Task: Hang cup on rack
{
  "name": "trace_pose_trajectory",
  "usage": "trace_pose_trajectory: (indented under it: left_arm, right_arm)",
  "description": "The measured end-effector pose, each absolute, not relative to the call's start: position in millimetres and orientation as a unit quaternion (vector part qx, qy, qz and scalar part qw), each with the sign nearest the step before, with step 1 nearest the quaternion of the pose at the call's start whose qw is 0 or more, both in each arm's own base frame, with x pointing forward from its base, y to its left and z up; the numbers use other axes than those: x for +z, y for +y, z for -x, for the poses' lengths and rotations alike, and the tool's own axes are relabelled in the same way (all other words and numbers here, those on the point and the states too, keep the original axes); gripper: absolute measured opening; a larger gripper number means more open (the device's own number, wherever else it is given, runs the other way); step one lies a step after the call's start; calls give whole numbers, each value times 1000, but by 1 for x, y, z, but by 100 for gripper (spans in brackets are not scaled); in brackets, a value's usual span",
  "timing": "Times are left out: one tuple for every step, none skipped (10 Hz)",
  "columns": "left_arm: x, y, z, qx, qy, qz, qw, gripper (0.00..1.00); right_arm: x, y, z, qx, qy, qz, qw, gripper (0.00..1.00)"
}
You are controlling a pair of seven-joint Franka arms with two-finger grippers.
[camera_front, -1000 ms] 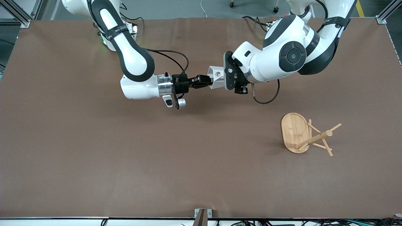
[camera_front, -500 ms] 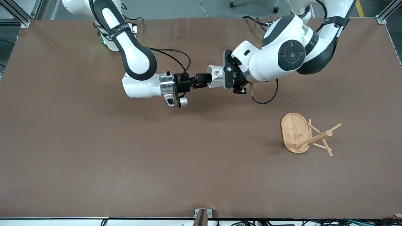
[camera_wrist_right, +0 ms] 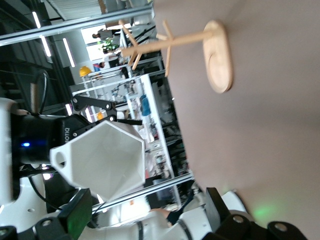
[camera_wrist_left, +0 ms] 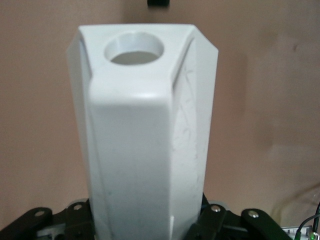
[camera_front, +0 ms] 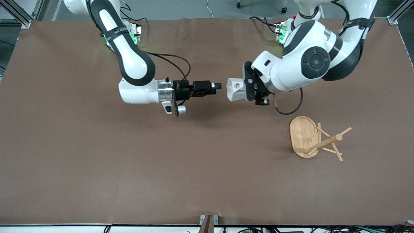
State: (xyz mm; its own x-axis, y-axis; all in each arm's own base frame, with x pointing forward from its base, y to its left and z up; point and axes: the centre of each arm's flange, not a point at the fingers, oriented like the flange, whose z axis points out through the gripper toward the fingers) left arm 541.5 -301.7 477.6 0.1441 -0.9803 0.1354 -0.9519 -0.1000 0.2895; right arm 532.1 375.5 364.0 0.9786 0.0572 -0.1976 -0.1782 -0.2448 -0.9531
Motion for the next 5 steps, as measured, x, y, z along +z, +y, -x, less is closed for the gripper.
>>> trace_pose_trajectory:
  left_arm:
    - [477, -289, -547, -54, -631, -760, 144, 66]
    - [478, -272, -555, -56, -609, -780, 136, 66]
    - [478, -251, -565, -56, -588, -797, 126, 66]
    - [478, -230, -574, -60, -564, -817, 109, 66]
    - [477, -215, -580, -64, -536, -837, 91, 66]
  right_arm:
    - [373, 343, -550, 78, 35, 800, 593, 100]
    - [383, 308, -565, 67, 38, 818, 570, 100]
    - [392, 276, -575, 62, 41, 843, 532, 100]
    - [401, 242, -584, 59, 50, 875, 479, 100]
    - [413, 209, -589, 54, 65, 904, 419, 100]
